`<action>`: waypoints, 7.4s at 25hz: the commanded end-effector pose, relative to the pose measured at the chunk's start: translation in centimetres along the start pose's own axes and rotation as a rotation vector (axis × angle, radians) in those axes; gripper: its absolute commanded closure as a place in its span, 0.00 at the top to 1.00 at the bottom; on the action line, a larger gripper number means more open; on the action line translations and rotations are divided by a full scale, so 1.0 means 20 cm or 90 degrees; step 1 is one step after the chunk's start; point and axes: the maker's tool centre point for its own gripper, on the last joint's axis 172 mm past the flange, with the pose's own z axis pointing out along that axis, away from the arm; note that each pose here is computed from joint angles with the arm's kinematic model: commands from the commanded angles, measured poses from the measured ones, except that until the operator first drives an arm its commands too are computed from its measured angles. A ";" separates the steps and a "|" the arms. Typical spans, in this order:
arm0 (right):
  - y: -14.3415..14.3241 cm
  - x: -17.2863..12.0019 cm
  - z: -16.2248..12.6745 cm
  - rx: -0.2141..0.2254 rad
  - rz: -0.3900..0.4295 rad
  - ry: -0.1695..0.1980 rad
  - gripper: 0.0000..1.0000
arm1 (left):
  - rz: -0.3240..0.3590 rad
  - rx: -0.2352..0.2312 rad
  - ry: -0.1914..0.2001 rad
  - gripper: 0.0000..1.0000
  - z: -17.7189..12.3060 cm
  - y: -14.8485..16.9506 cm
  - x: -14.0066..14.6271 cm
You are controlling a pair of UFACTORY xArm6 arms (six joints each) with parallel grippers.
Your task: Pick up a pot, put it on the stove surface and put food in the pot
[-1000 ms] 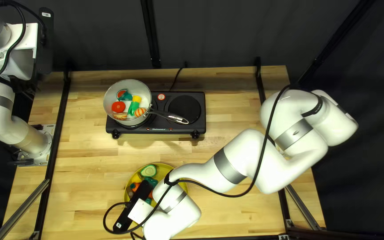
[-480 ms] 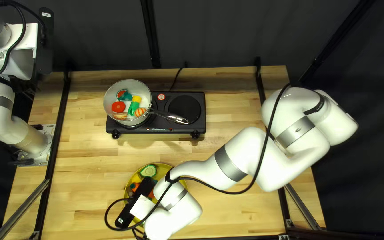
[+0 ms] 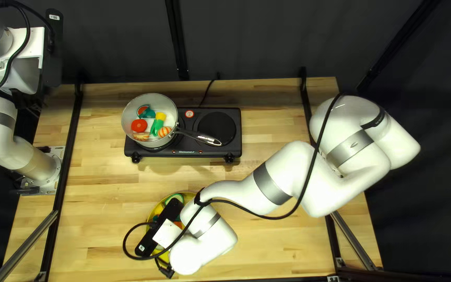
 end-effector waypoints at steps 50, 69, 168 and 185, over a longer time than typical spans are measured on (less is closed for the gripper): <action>1.72 -0.41 -1.35 0.075 -0.346 -0.159 1.00 | 0.000 0.000 0.000 1.00 0.00 0.00 0.00; 2.17 -0.32 -1.41 0.061 -0.261 -0.108 1.00 | -0.007 0.008 -0.011 1.00 0.00 0.23 0.06; 2.17 -0.32 -1.41 0.061 -0.261 -0.108 1.00 | 0.457 0.010 0.043 1.00 1.62 2.13 1.28; 2.17 -0.32 -1.41 0.061 -0.261 -0.108 1.00 | 0.450 0.030 0.042 0.70 1.70 2.09 1.30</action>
